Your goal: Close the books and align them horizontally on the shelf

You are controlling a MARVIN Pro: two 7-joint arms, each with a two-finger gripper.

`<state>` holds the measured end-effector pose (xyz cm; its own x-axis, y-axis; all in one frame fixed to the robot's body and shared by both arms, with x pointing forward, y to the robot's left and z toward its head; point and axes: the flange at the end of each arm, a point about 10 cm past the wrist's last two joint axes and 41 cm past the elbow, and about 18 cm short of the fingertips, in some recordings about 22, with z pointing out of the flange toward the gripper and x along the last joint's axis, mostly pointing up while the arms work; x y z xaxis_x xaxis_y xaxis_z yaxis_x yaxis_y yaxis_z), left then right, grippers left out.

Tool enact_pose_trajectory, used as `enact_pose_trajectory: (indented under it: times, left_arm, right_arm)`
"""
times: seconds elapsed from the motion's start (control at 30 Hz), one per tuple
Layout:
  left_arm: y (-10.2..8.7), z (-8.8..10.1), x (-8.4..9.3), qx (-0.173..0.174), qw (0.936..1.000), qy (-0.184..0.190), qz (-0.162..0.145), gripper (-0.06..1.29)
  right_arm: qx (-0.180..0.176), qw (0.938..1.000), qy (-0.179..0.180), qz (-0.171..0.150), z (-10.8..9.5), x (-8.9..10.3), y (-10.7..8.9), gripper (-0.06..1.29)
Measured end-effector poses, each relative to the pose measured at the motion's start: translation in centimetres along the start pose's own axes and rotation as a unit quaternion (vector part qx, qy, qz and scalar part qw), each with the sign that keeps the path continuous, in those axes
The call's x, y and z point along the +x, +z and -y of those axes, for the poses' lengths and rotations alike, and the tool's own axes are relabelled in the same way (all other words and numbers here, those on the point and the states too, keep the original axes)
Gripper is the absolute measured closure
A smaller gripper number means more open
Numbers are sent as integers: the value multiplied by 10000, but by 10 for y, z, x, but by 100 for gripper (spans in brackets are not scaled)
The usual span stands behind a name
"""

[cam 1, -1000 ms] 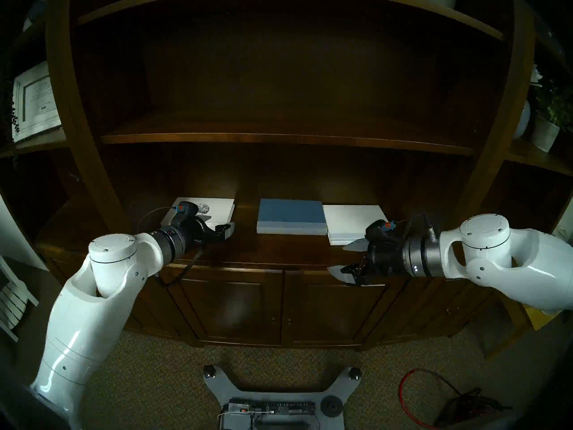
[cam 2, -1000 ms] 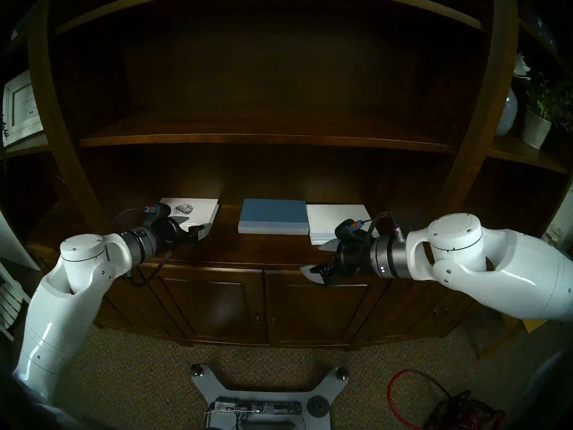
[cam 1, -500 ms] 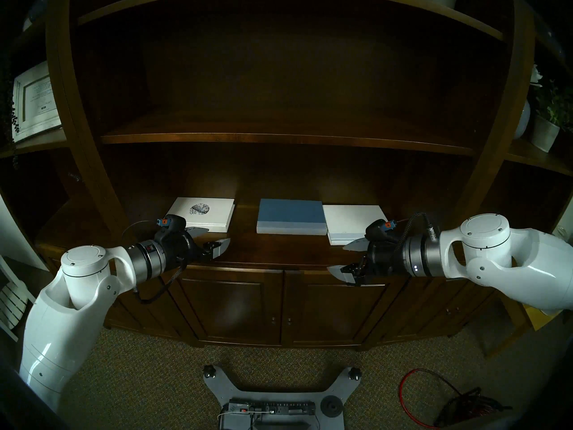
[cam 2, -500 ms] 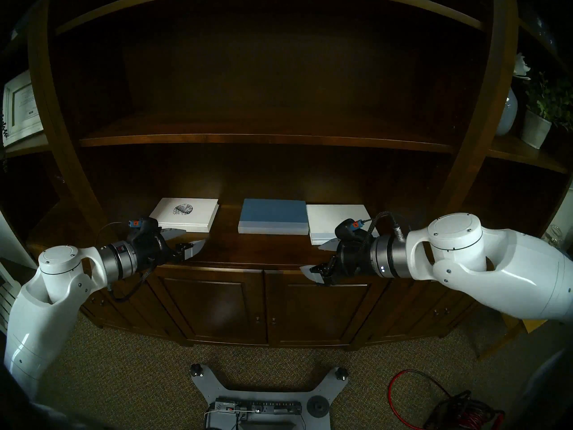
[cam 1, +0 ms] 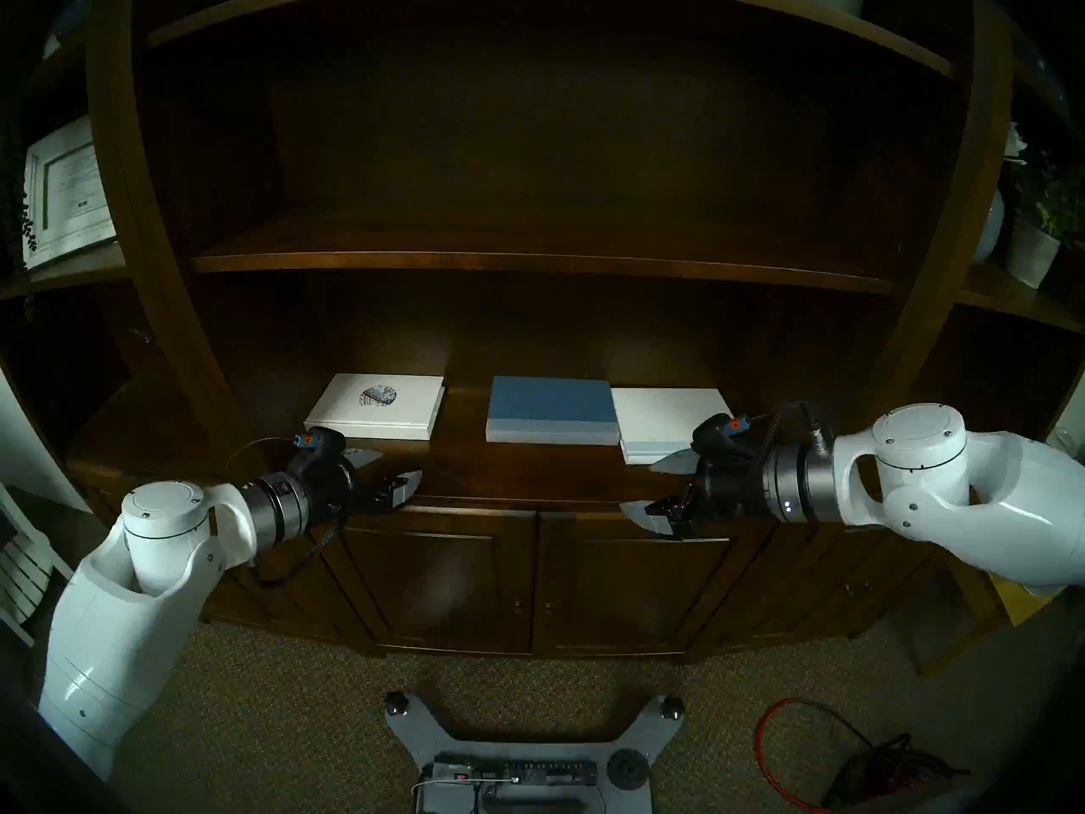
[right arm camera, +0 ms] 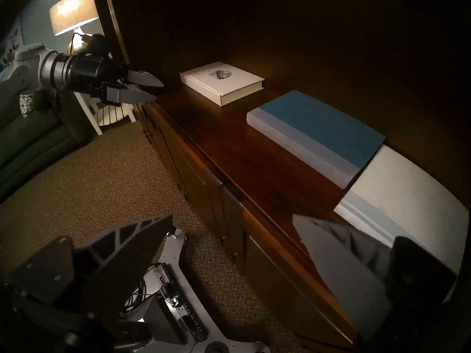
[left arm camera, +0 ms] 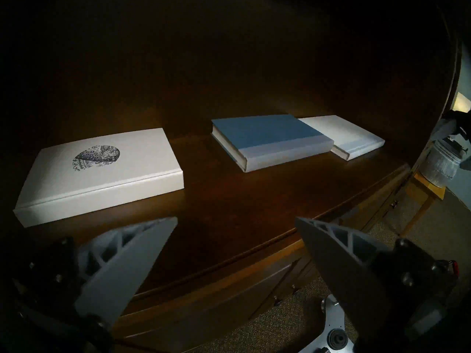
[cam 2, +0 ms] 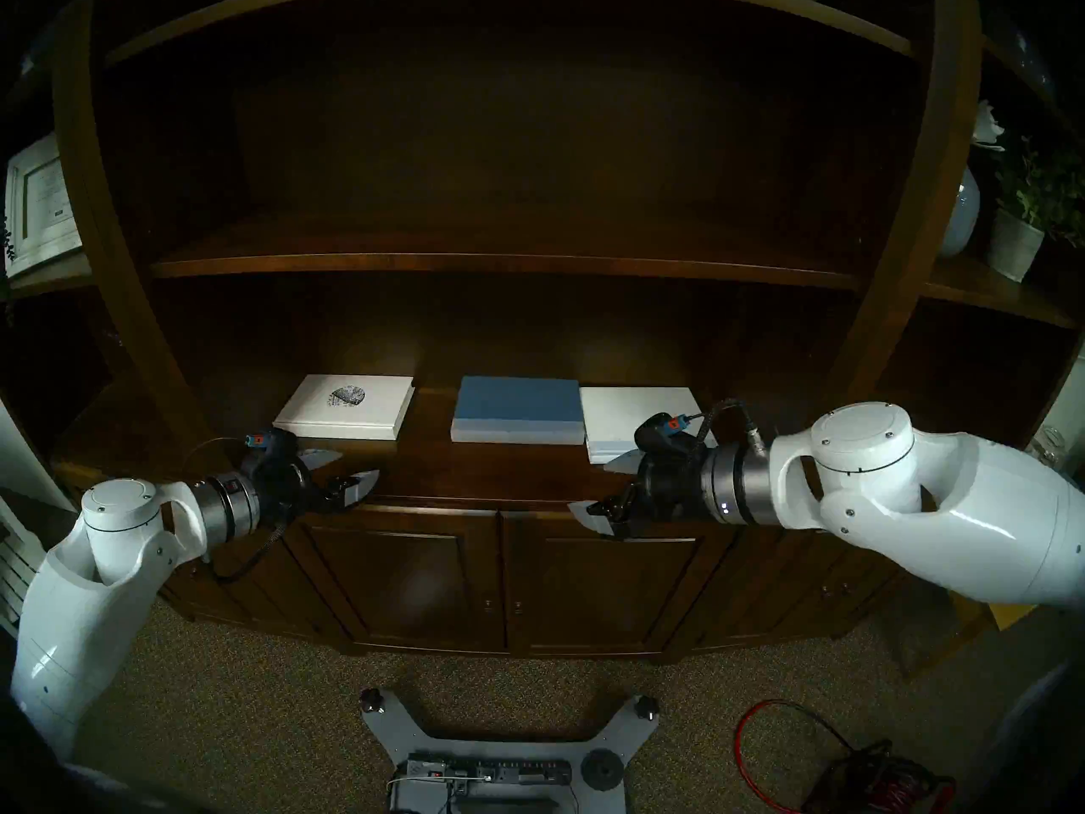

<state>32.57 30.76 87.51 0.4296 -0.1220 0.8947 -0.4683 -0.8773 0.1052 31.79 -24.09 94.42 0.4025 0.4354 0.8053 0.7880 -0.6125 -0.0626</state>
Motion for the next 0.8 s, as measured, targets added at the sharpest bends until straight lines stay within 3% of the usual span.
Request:
enact_pose_trajectory:
  times: [0.37,0.63,0.8]
  left_arm:
    - [0,-19,8,-70,9999,-79,-53,-3]
    - [0,-23,8,-78,9999,-96,-83,-3]
    - [-1,-23,8,-98,9999,-98,-82,-3]
  right_arm:
    - [-29,10000,5,28,0,1,0,-1]
    - [-303,9972,448,524,-12,7,16,-1]
    - [-411,9949,645,659,-14,13,27,-1]
